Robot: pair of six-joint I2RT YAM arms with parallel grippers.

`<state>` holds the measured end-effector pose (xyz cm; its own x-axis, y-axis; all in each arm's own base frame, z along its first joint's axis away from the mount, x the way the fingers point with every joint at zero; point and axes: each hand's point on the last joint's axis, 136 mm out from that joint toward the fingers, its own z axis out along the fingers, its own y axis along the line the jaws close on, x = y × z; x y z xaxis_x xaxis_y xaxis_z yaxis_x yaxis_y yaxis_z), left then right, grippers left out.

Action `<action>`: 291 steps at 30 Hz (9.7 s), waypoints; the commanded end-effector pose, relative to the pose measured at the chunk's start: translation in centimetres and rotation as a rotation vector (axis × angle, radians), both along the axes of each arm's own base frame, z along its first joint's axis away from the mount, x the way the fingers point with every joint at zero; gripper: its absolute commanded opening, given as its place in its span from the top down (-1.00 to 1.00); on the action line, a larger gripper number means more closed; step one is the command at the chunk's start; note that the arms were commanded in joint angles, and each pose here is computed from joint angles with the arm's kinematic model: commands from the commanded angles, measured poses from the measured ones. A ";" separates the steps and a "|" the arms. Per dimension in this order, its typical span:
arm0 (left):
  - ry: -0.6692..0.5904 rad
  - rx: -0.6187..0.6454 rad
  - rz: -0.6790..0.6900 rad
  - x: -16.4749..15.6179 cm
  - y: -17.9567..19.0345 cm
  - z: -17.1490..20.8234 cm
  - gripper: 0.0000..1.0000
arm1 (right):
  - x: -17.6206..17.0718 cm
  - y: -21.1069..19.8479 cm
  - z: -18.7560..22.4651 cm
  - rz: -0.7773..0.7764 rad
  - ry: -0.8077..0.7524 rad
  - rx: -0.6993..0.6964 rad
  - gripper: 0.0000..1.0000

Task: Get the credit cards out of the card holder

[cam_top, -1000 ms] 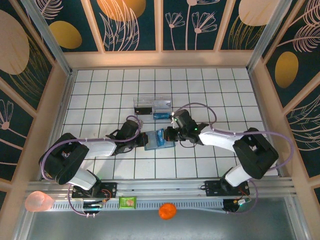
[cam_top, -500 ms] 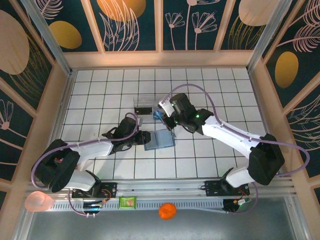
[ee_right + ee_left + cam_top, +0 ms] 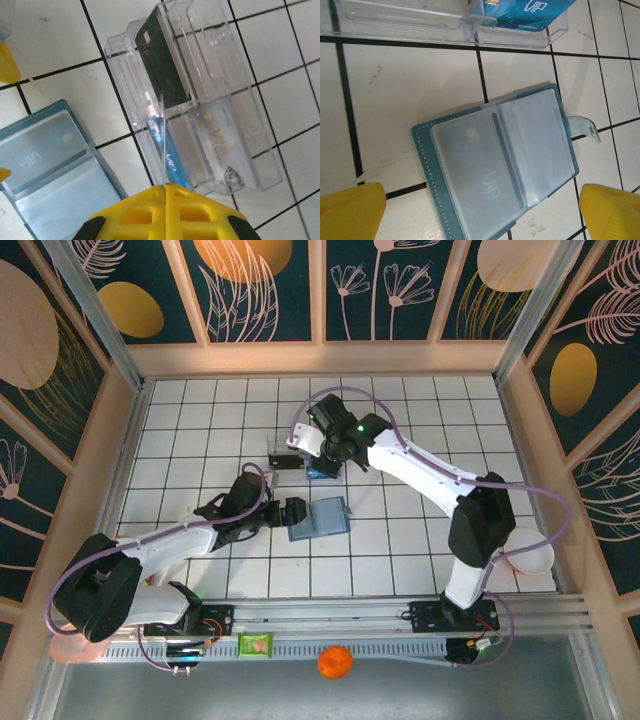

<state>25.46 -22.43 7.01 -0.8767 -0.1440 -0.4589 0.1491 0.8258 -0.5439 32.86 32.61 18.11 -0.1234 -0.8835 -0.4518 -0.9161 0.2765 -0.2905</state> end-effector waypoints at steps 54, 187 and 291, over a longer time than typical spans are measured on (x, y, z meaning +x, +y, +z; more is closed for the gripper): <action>0.100 0.108 0.139 0.6 4.1 -1.4 -0.98 | 1.8 -0.8 -9.8 0.240 0.044 -0.298 1.00; -0.069 0.126 0.293 0.6 7.9 -0.2 -0.97 | -11.6 4.7 -14.6 -0.391 0.201 0.150 0.33; 0.183 -0.014 -0.046 -3.4 -1.4 -6.0 1.00 | -9.1 -7.5 -11.7 -1.036 0.292 0.570 0.28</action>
<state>22.84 -24.10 1.83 -0.9379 -0.1420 -0.3164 0.0822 0.7953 -0.6006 22.54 28.57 5.79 -0.8287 -0.1035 -0.5501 -0.3304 0.8837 0.3315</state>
